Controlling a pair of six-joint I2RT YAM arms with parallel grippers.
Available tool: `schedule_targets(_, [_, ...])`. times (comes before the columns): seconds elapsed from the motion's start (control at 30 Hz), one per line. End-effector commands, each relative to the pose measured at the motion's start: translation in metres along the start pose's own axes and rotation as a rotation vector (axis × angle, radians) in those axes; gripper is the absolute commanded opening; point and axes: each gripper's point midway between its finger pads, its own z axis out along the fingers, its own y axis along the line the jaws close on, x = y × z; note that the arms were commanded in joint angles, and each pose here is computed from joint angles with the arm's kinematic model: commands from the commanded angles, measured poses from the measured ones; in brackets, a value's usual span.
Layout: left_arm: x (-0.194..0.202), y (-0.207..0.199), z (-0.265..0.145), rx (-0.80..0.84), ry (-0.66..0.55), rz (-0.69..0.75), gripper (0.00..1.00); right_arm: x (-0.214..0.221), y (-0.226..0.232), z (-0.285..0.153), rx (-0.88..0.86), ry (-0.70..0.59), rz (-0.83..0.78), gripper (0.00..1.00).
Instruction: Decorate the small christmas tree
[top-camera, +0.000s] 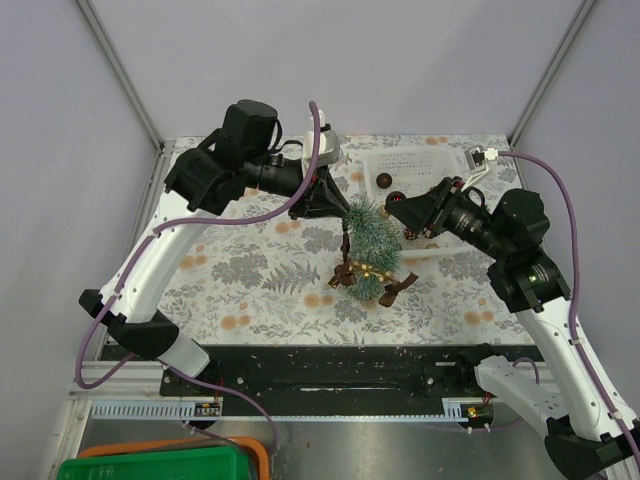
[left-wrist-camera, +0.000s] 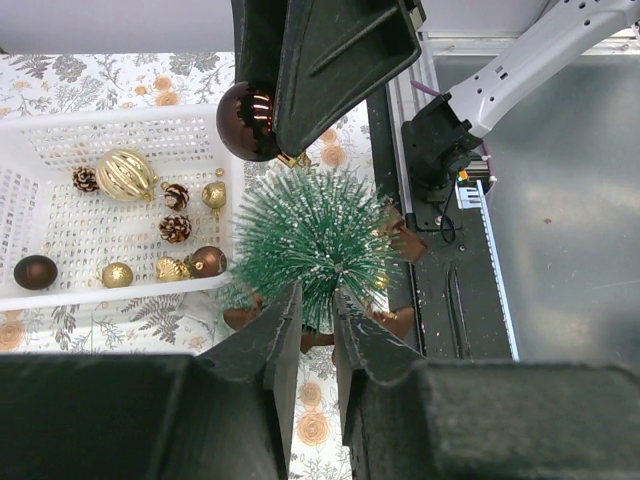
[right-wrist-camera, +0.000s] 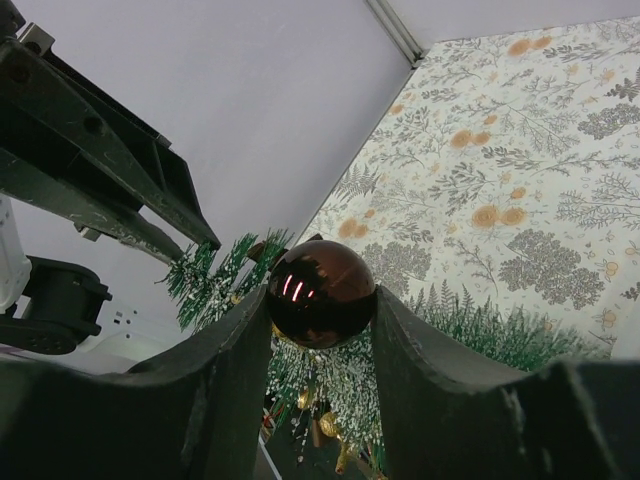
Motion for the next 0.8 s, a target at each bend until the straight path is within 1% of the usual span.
schedule_targets(0.0, [-0.019, -0.001, -0.005, -0.019, -0.039, 0.068, 0.2, -0.009, 0.018, -0.003, -0.058, -0.031, -0.031, 0.23])
schedule_targets(0.1, [-0.02, 0.0, -0.006, -0.026, -0.04, 0.068, 0.17, -0.006, 0.017, -0.003, -0.051, -0.023, -0.027, 0.23])
schedule_targets(0.2, [-0.019, 0.0, -0.006, -0.03, -0.038, 0.069, 0.07, -0.005, 0.014, -0.005, -0.032, -0.024, -0.032, 0.22])
schedule_targets(0.3, [-0.017, 0.0, -0.007, -0.033, -0.034, 0.063, 0.03, -0.003, 0.012, -0.01, -0.014, -0.026, -0.038, 0.22])
schedule_targets(0.43, [-0.016, 0.0, -0.007, -0.034, -0.031, 0.056, 0.02, 0.001, 0.008, -0.013, 0.001, -0.028, -0.029, 0.22])
schedule_targets(0.5, [-0.016, 0.0, -0.007, -0.039, -0.03, 0.059, 0.03, 0.001, 0.007, -0.011, 0.0, -0.029, -0.028, 0.22])
schedule_targets(0.63, [-0.017, 0.006, -0.012, -0.093, -0.017, 0.071, 0.13, -0.003, 0.012, -0.012, -0.013, -0.038, -0.04, 0.22])
schedule_targets(0.67, [-0.017, 0.008, -0.014, -0.116, -0.009, 0.075, 0.23, -0.003, 0.013, -0.014, -0.013, -0.038, -0.043, 0.22])
schedule_targets(0.7, [-0.017, 0.011, -0.02, -0.15, 0.0, 0.083, 0.38, -0.003, 0.013, -0.015, -0.013, -0.035, -0.044, 0.22])
schedule_targets(0.77, [-0.016, 0.013, -0.03, -0.199, 0.019, 0.107, 0.62, -0.002, 0.014, -0.016, -0.011, -0.032, -0.047, 0.22])
